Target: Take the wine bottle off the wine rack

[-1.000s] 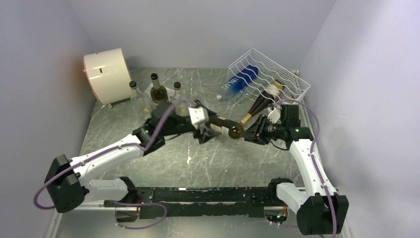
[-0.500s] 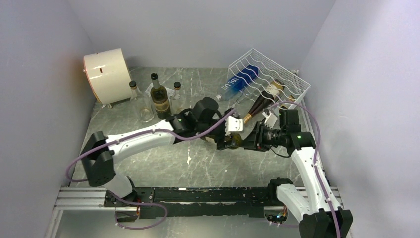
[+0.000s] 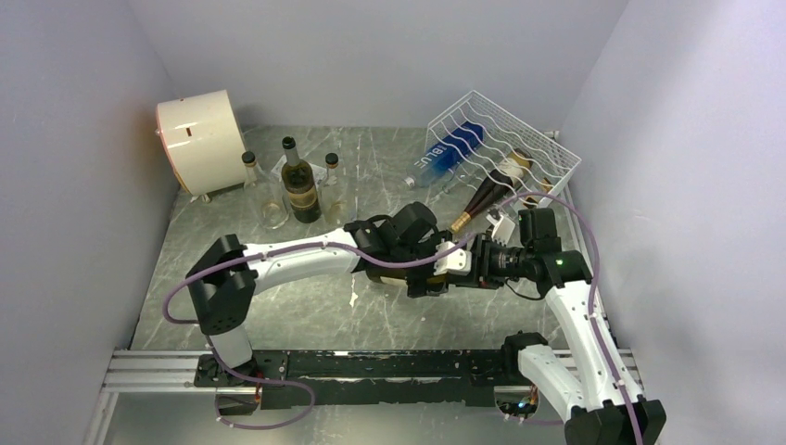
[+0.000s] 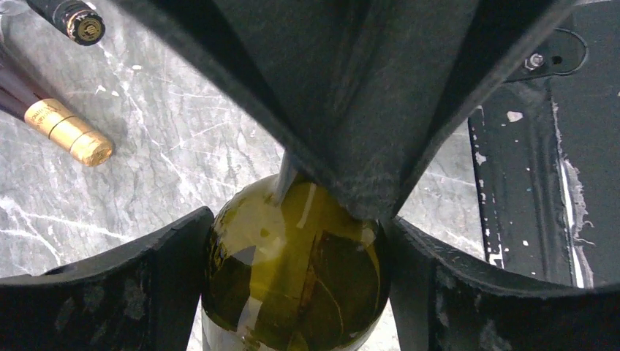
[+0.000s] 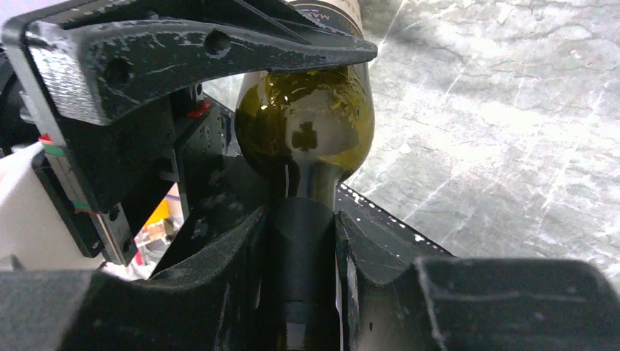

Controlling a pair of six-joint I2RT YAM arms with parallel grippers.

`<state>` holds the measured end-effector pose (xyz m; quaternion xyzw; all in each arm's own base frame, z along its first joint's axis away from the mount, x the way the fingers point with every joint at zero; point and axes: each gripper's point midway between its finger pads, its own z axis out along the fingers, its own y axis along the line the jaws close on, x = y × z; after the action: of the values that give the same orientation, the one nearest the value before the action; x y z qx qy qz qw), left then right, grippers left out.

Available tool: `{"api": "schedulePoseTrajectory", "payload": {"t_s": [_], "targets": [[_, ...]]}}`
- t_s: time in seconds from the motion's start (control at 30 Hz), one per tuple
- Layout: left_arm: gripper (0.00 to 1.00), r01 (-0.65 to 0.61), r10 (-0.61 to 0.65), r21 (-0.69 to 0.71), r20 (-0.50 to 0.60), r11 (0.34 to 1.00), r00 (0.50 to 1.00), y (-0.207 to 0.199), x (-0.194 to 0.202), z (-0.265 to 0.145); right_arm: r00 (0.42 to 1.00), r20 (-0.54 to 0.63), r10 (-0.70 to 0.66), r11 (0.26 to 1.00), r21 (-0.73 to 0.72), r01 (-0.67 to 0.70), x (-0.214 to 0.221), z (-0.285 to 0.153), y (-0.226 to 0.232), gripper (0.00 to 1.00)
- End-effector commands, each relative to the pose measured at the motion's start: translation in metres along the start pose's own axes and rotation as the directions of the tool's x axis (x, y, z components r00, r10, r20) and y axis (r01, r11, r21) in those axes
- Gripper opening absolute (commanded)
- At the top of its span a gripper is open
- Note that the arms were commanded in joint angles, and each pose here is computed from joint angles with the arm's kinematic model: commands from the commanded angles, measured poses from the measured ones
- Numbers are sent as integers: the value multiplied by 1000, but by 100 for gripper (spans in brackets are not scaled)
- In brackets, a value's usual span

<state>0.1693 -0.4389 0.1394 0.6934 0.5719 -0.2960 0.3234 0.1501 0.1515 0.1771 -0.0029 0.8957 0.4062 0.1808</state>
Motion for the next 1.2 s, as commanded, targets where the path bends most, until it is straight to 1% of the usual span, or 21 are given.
{"api": "schedulePoseTrajectory", "payload": {"t_s": [0.0, 0.1, 0.17, 0.23, 0.27, 0.3, 0.33, 0.37, 0.4, 0.47, 0.5, 0.57, 0.67, 0.7, 0.77, 0.8, 0.93, 1.0, 1.03, 1.13, 1.17], "targets": [[80, -7, 3, -63, -64, 998, 998, 8, 8, 6, 990, 74, -122, 986, -104, 129, -15, -11, 31, 0], [68, -17, 12, -100, -51, 995, 999, 12, 4, 1, 989, 76, -129, 986, -100, 136, -14, -12, 31, 1], [56, -22, 16, -138, -39, 990, 999, 16, 0, -6, 988, 75, -136, 985, -99, 143, -14, -13, 32, 11], [44, -25, 21, -177, -25, 984, 999, 20, -4, -14, 988, 73, -139, 985, -87, 146, -15, -15, 32, 25], [40, -23, 20, -198, -18, 980, 1000, 22, -6, -18, 988, 68, -138, 987, -79, 143, -16, -15, 31, 34], [36, -22, 22, -217, -6, 976, 1000, 24, -8, -22, 989, 64, -137, 988, -68, 141, -17, -17, 31, 46], [33, -19, 22, -239, 10, 971, 1000, 26, -11, -27, 988, 64, -138, 989, -53, 141, -19, -17, 30, 52], [29, -12, 18, -259, 24, 966, 1000, 27, -13, -31, 986, 70, -149, 988, -37, 152, -23, -20, 31, 63], [26, -6, 18, -280, 42, 960, 999, 28, -16, -36, 985, 74, -154, 988, -23, 156, -25, -22, 31, 70], [20, 20, 2, -310, 70, 951, 998, 27, -14, -43, 977, 120, -178, 984, -8, 180, -36, -29, 38, 80], [16, 27, 4, -334, 93, 942, 996, 29, -17, -48, 973, 144, -181, 983, 1, 183, -42, -31, 41, 84], [8, 44, 5, -376, 129, 926, 992, 32, -20, -58, 949, 226, -221, 974, -5, 228, -60, -45, 60, 86], [7, 85, -3, -458, 177, 885, 984, 44, -27, -73, 910, 337, -241, 970, 62, 234, -88, -64, 72, 88], [7, 102, -7, -489, 193, 866, 981, 49, -29, -79, 895, 375, -240, 971, 98, 219, -97, -71, 73, 91], [7, 157, -18, -571, 242, 806, 970, 64, -36, -95, 863, 456, -218, 975, 144, 170, -113, -83, 74, 96], [7, 192, -26, -615, 269, 765, 963, 72, -38, -104, 849, 491, -196, 980, 138, 147, -117, -86, 75, 97], [7, 358, -42, -772, 397, 526, 917, 110, -42, -150, 796, 590, -136, 991, 87, 105, -128, -88, 78, 98], [7, 416, -21, -801, 451, 430, 892, 125, -46, -170, 764, 633, -128, 990, 130, 57, -130, -98, 71, 98], [7, 446, -16, -806, 479, 389, 878, 132, -48, -177, 735, 665, -131, 988, 145, 44, -131, -106, 69, 99], [7, 520, -30, -798, 538, 303, 843, 159, -48, -184, 652, 744, -148, 989, 123, 84, -127, -125, 80, 100], [7, 536, -38, -798, 548, 274, 836, 168, -46, -186, 643, 750, -154, 988, 121, 95, -125, -128, 83, 100]]}}
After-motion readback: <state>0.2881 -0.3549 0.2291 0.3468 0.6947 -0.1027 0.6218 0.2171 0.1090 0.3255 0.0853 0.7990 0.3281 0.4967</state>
